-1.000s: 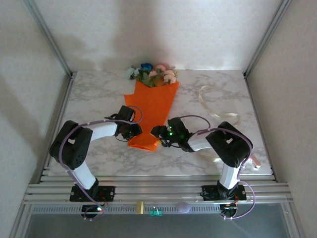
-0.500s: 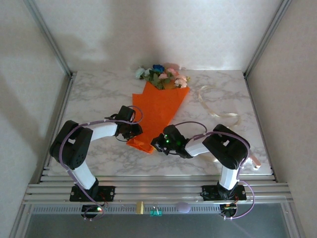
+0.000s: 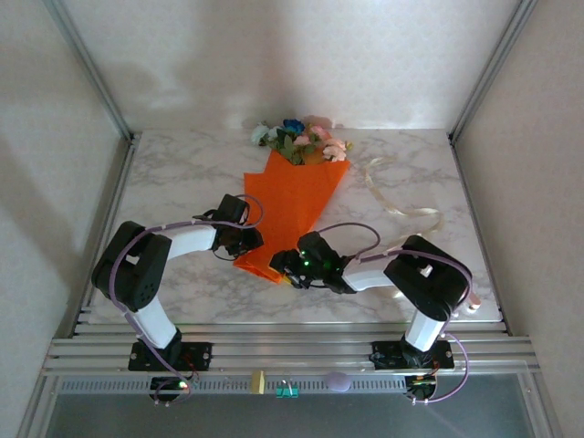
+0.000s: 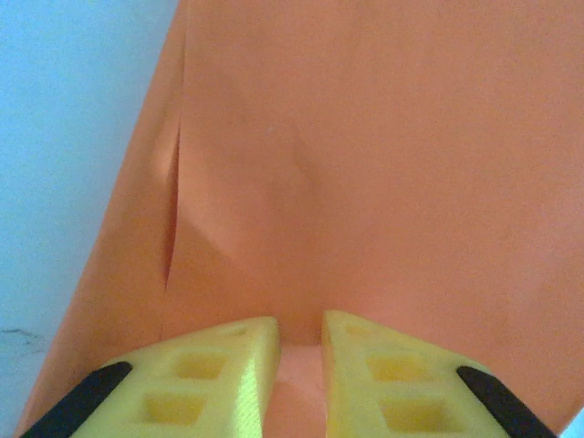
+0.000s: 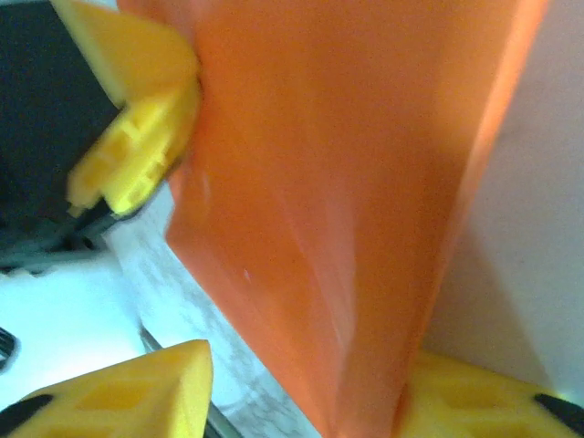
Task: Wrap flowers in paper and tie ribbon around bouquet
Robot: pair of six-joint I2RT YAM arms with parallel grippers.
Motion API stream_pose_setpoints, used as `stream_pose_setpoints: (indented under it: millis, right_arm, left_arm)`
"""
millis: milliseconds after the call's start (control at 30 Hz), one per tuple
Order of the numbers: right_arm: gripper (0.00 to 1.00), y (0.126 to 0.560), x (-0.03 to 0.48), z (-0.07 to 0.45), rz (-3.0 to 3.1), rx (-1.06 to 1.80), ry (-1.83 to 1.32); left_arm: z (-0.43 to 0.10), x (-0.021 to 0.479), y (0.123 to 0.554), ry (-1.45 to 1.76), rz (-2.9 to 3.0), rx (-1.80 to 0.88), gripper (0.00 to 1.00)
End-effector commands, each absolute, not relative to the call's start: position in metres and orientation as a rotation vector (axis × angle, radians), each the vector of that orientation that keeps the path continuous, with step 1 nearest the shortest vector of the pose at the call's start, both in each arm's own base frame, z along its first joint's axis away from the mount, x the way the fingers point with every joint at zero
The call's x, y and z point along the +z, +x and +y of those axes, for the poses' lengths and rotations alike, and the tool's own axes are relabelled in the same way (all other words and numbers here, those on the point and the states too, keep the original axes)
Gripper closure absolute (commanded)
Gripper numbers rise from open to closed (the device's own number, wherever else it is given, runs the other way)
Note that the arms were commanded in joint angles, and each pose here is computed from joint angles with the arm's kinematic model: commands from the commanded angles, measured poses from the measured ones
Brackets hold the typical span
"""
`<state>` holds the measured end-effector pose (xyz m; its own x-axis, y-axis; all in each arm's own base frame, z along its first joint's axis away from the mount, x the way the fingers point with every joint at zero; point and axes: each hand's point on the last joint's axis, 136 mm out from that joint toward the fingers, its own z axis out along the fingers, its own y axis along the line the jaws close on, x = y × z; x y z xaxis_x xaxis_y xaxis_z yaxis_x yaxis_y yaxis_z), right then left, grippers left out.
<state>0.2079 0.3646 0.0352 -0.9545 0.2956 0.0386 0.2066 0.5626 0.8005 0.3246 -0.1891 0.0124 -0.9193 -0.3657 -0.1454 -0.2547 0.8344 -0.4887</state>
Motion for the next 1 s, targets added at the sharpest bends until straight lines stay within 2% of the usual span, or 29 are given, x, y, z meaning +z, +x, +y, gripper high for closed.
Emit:
stream_pose_setpoints:
  millis: [0,33,67,100,133,200,233,267,333,467,567,667,767,867,967]
  right_arm:
    - [0.78,0.178,-0.007,0.355,2.848,1.235,0.473]
    - [0.95,0.181,-0.007,0.354,2.838,1.226,0.486]
    - [1.0,0.183,-0.008,0.351,2.838,1.197,0.514]
    - [1.0,0.185,-0.005,0.348,2.835,1.171,0.526]
    - [0.92,0.185,-0.002,0.344,2.84,1.138,0.52]
    - [0.35,0.184,0.009,0.328,2.873,1.007,0.5]
    - [0.22,0.184,0.019,0.32,2.875,0.961,0.476]
    - [0.16,0.186,0.035,0.307,2.869,0.885,0.447]
    - [0.18,0.193,0.069,0.272,2.84,0.718,0.418]
    - [0.35,0.234,0.132,0.182,2.709,0.559,0.519]
    - [0.36,0.279,0.154,0.115,2.646,0.407,0.561]
    - [0.37,0.329,0.144,0.062,2.676,0.274,0.753]
    - [0.35,0.379,0.131,0.044,2.702,0.253,0.937]
    - [0.36,0.424,0.127,0.029,2.69,0.148,0.921]
    - [0.33,0.446,0.108,0.017,2.782,-0.025,0.792]
  left_arm:
    - [-0.164,-0.039,0.279,-0.532,2.979,-0.492,0.77]
    - [-0.164,-0.038,0.279,-0.53,2.98,-0.494,0.77]
    - [-0.164,-0.037,0.279,-0.529,2.979,-0.496,0.77]
    - [-0.165,-0.037,0.28,-0.531,2.978,-0.5,0.77]
    - [-0.165,-0.035,0.281,-0.534,2.974,-0.506,0.77]
    - [-0.168,-0.031,0.283,-0.557,2.962,-0.533,0.77]
    - [-0.17,-0.029,0.285,-0.571,2.953,-0.555,0.76]
    - [-0.174,-0.025,0.286,-0.596,2.941,-0.593,0.75]
    - [-0.183,-0.015,0.291,-0.649,2.899,-0.68,0.74]
    - [-0.198,0.019,0.311,-0.736,2.769,-0.829,0.69]
    - [-0.204,0.051,0.327,-0.764,2.672,-0.891,0.62]
    - [-0.202,0.084,0.34,-0.778,2.585,-0.905,0.54]
    - [-0.201,0.112,0.349,-0.786,2.507,-0.926,0.51]
    - [-0.201,0.135,0.355,-0.754,2.459,-0.937,0.5]
    - [-0.201,0.145,0.356,-0.687,2.47,-0.893,0.49]
